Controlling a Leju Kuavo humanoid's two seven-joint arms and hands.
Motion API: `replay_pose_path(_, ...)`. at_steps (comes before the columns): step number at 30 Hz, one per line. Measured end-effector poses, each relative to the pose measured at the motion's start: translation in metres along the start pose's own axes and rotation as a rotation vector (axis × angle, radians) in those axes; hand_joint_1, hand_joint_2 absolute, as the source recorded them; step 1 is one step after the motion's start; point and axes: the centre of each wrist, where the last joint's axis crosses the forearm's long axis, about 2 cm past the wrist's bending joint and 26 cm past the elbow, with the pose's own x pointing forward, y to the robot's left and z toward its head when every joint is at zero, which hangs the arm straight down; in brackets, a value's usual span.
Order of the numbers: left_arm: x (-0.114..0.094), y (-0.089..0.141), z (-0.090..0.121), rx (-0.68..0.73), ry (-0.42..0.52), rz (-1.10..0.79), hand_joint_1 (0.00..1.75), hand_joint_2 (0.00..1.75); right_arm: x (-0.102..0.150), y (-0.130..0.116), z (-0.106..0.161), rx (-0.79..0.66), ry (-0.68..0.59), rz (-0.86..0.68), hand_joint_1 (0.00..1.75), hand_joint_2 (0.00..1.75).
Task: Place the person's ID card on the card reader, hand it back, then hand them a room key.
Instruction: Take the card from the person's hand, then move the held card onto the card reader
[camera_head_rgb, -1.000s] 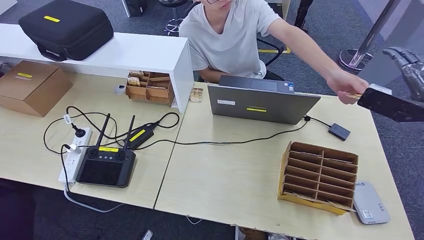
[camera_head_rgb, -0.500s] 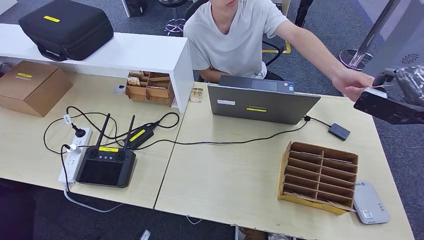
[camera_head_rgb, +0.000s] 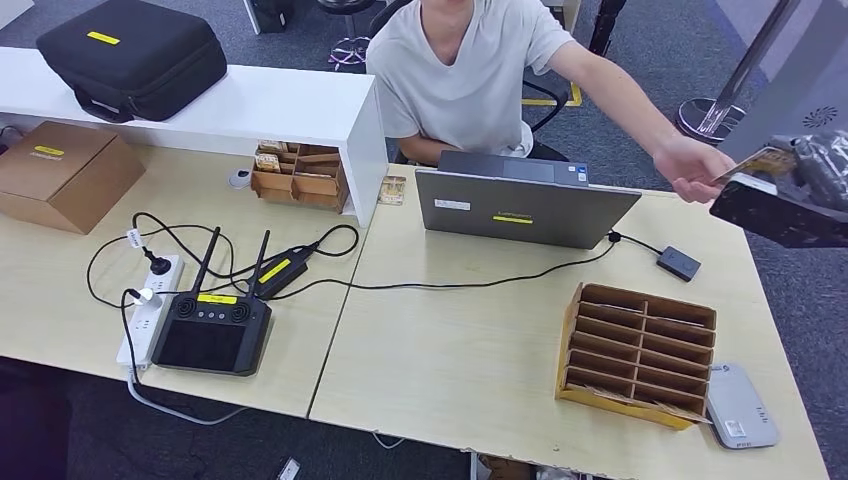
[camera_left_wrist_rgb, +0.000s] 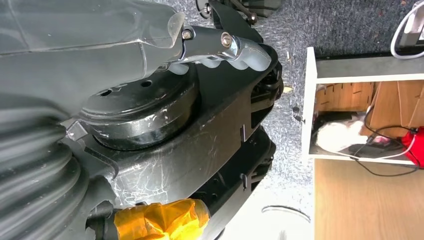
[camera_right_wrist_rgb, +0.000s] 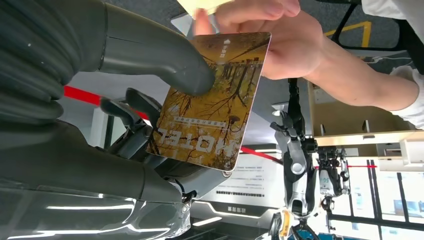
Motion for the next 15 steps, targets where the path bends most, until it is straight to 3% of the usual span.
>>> replay_pose_path(8, 0.000, 0.000, 0.000, 0.002, 0.023, 0.016, 0.00, 1.75, -0.020, 0.006, 0.017, -0.012, 0.051, -0.001, 1.75, 1.75)
replay_pose_path(15, -0.001, 0.000, 0.000, 0.003, 0.023, 0.017, 0.00, 1.75, -0.069, 0.033, 0.086, -0.006, 0.177, -0.054, 1.75, 1.75)
